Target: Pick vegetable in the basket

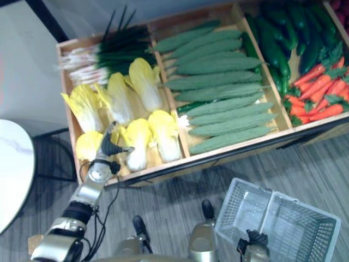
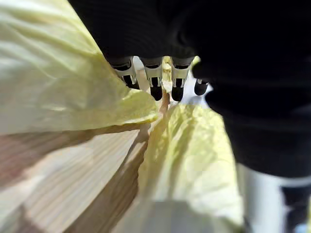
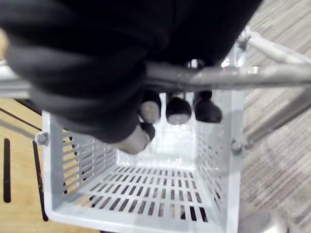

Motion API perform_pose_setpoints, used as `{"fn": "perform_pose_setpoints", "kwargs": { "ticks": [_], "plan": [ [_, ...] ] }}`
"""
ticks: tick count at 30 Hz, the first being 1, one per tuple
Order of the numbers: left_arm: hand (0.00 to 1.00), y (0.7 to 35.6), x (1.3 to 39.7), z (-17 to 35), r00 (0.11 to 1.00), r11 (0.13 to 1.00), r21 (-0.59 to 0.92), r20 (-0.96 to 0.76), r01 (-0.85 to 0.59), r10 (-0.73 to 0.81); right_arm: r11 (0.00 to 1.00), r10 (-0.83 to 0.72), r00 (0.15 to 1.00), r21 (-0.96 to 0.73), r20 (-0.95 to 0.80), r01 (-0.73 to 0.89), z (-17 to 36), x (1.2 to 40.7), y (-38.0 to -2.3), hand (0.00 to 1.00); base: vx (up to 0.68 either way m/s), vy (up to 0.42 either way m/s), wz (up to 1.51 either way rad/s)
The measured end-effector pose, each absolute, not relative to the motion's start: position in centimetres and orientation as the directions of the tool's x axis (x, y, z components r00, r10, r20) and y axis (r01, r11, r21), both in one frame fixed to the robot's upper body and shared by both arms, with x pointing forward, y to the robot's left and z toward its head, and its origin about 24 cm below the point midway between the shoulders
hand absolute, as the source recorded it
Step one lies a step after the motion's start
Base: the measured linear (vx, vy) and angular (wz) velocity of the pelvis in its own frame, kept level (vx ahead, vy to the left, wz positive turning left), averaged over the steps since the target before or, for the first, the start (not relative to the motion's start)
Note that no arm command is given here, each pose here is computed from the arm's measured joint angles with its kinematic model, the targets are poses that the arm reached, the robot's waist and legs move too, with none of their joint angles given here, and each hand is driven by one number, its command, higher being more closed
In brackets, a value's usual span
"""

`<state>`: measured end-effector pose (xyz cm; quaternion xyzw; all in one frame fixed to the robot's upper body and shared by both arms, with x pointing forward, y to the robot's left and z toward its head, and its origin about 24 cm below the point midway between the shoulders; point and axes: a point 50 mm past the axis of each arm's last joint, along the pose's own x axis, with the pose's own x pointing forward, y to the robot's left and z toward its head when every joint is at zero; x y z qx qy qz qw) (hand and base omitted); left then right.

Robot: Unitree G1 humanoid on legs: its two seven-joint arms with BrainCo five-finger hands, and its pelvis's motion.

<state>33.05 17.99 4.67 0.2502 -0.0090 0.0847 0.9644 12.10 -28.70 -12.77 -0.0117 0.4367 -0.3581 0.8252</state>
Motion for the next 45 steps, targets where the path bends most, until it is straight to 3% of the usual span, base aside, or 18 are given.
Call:
{"fn": "perform_pose_setpoints", "kwargs": {
  "ticks": [8,21,34,45],
  "plan": [
    [1.00,19.7,35.4,7.4,0.959,0.882,0.379,0.107,-0.282,0.261,0.759,-0.583,0.408,-0.290,-0.703,0.583,-12.4,14.3,-27.9,1.00,-0.02,-0.011,0.01],
    [1.00,16.6,35.5,6.6,0.994,0.918,0.381,0.025,-0.110,0.108,0.758,-0.549,0.416,-0.224,-0.725,0.612,-12.7,14.6,-26.6,1.00,0.02,-0.012,0.13],
    [1.00,16.5,33.5,7.1,0.995,0.966,0.245,0.075,-0.081,0.064,0.772,-0.502,0.343,-0.233,-0.794,0.591,-14.2,10.9,-25.8,1.00,-0.01,-0.006,0.05],
    [1.00,15.4,32.8,10.9,0.966,0.972,0.228,0.259,-0.056,-0.005,0.789,-0.474,0.299,-0.249,-0.828,0.562,-14.9,8.4,-25.5,1.00,-0.04,-0.010,-0.03]
  ]
}}
